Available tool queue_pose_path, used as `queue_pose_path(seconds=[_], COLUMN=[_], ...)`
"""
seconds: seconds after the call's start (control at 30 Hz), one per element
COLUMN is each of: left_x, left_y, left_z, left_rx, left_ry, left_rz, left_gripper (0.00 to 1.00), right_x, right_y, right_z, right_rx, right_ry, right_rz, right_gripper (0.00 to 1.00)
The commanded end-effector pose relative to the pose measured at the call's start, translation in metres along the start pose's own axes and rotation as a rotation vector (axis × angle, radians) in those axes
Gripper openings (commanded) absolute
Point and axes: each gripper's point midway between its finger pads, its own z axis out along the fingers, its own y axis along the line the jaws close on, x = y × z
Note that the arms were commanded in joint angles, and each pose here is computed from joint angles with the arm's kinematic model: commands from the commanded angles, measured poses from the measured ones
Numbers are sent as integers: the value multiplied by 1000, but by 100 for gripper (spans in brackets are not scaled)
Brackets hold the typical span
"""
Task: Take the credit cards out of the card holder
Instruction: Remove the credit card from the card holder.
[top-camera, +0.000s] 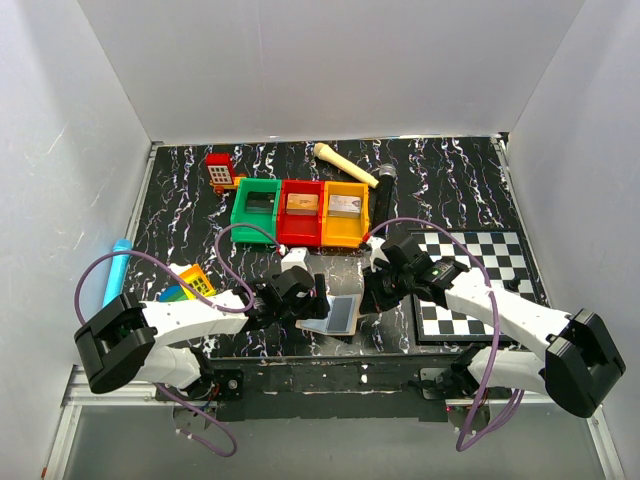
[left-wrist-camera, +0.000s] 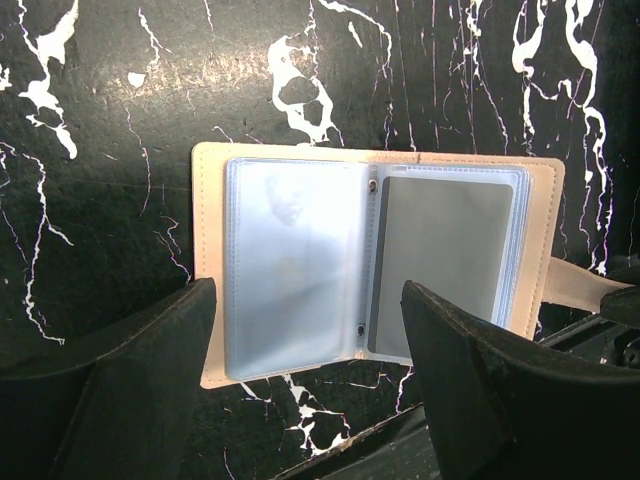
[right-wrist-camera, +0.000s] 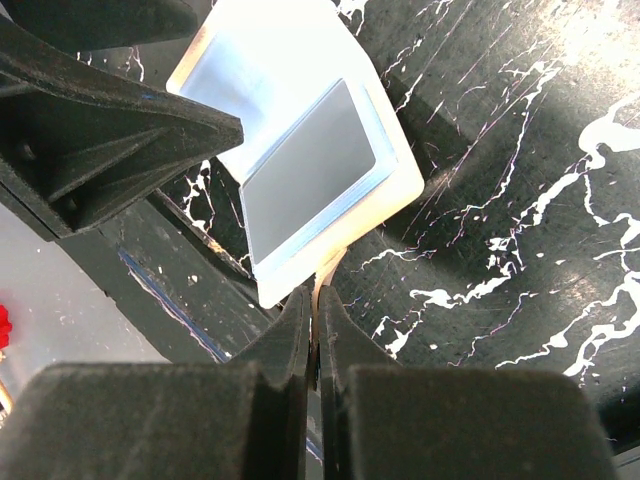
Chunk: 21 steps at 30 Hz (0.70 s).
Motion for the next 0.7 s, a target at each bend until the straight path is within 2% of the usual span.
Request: queue_pose_path(seconds=[0.0,0.17,0.5,0.67], left_x=[-1,2,3,-5], left_y=[1,0,-13,-10], left_z=[-1,5,9,1], left_rx=[-12,-35,22,22], left_ry=[-7,22,39,-10], left_rz=[-6,8,30,7], left_gripper=[75,75,73,73], right_x=[-6,-7,-5,-5], right_y=[3,3,2,3], right_z=[-1,-1,0,0], right_rx=[-15,-13,-15,-18], right_ry=[-31,-32,-29,-28], right_rz=[-14,-12,-7,-9], right_gripper=[1,1,1,1])
